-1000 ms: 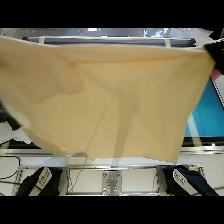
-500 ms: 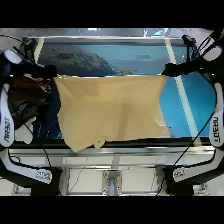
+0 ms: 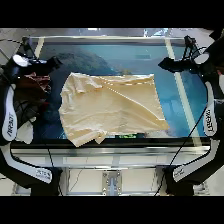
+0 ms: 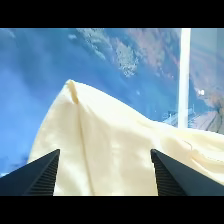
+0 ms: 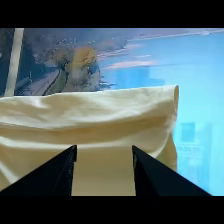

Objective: Fold the shirts.

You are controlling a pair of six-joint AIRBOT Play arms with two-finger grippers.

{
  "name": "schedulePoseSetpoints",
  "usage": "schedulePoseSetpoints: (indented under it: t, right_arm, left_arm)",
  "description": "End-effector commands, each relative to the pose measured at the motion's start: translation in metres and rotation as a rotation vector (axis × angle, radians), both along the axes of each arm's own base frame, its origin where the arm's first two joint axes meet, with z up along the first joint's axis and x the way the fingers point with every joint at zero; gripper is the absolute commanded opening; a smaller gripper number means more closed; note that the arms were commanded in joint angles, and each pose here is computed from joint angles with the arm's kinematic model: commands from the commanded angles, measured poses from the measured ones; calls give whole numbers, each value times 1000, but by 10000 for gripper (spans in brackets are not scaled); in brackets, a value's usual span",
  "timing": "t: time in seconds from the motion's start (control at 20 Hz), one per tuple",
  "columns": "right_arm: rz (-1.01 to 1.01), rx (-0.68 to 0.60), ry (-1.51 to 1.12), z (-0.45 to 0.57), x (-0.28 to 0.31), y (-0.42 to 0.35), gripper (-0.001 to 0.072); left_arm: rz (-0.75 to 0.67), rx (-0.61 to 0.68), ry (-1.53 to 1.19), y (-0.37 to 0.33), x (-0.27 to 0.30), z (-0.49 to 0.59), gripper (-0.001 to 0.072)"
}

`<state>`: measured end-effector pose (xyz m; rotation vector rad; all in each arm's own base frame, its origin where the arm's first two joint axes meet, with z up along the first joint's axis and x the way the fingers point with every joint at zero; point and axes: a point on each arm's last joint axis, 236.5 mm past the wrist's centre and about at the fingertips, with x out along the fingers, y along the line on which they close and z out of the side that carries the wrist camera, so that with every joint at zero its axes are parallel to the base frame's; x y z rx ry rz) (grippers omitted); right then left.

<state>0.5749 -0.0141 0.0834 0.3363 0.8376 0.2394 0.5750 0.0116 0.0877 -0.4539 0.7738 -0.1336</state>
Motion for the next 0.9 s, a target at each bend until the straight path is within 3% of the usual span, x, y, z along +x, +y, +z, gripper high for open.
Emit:
schedulePoseSetpoints:
  t: [0.0,0.25,0.45,0.55,0.75,0.85]
  right_arm:
    - [20,-119,231,8,-74,-52,369]
    - [11,-6,409,-11,-203,-74,367]
    - [-302,225,314,-111,-279,-36,372]
    - [-410,321,335,-149,-311,-15,392]
    - [-363,381,394,-162,-329,10,392]
    - [-353,393,394,-158,-328,12,392]
  left_arm:
    - [-9,10,106,35,-63,28,615]
    - [180,-71,255,52,-213,-44,613]
    - [352,-319,342,8,-310,-127,613]
    - [360,-394,427,-15,-341,-156,612]
    - [340,-423,485,-28,-354,-173,612]
    - [321,-444,525,-34,-359,-178,570]
